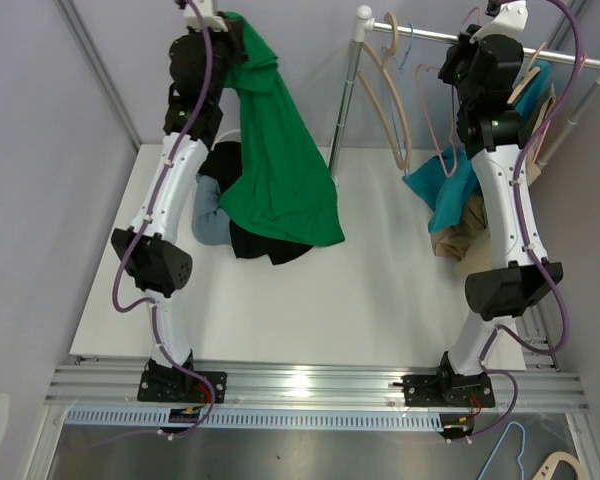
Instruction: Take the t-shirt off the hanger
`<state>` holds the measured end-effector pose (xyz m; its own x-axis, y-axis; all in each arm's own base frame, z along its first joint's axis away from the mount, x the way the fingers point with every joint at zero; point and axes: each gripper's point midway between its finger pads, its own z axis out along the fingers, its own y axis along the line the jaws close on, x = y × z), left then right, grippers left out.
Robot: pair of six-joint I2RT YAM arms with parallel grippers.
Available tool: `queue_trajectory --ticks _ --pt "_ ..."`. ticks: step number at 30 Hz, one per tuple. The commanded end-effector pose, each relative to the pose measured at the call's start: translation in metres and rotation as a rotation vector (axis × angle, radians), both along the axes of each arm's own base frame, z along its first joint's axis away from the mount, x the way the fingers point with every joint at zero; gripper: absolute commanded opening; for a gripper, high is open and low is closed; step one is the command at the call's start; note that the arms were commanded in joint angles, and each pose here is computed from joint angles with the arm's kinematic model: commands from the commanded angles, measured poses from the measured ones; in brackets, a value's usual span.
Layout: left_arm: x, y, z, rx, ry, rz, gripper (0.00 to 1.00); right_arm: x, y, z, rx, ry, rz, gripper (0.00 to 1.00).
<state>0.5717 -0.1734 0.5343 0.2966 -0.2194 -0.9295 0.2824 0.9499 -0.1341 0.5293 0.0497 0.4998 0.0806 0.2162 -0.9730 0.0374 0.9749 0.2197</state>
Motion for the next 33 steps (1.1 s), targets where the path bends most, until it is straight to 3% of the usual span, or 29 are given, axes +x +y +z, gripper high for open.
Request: queue_trajectory --ticks 1,3,5,8,9,13,16,22,25,27,28,30,33 --pt "0.002 0.048 0.02 -0.129 -0.075 0.009 0.01 0.008 0.0 0.031 -0.013 -0.105 0.018 0.0" --pt "0.013 0.059 -0.015 -0.128 -0.018 0.068 0.01 0.013 0.003 0.032 -0.002 -0.112 0.04 0.0" --pt "0.01 0.071 -0.02 -0.153 0.011 0.132 0.01 0.019 0.004 0.031 0.004 -0.109 0.055 0.0" --pt "0.013 0.079 -0.071 -0.212 0.237 0.189 0.01 0.029 0.004 0.026 0.005 -0.107 0.097 0.0" --pt "0.01 0.079 -0.111 -0.226 0.393 0.208 0.01 0.03 0.002 0.027 0.005 -0.114 0.123 0.0" --pt "0.0 0.058 -0.225 -0.326 0.73 0.166 0.01 0.036 0.006 0.028 0.033 -0.145 0.193 0.0" --pt "-0.01 0.055 -0.287 -0.348 0.899 0.183 0.01 0.035 0.01 0.032 0.037 -0.151 0.219 0.0" --pt "-0.037 0.043 -0.363 -0.43 1.081 0.114 0.01 0.032 0.025 0.016 0.056 -0.102 0.278 0.0" --pt "-0.04 0.037 -0.372 -0.513 1.096 0.017 0.19 0.028 0.037 0.009 0.041 -0.084 0.299 0.0" --pt "-0.045 0.042 -0.388 -0.561 1.13 0.025 0.51 0.025 0.048 0.007 0.02 -0.079 0.301 0.0" --pt "-0.046 0.041 -0.39 -0.566 1.132 0.01 0.73 0.026 0.05 0.0 0.017 -0.058 0.294 0.0" --pt "-0.05 0.042 -0.395 -0.559 1.134 0.009 0.97 0.022 0.059 -0.002 0.01 -0.054 0.293 0.0" --pt "-0.053 0.045 -0.391 -0.537 1.122 0.018 1.0 0.024 0.068 -0.019 0.013 -0.028 0.302 0.0"
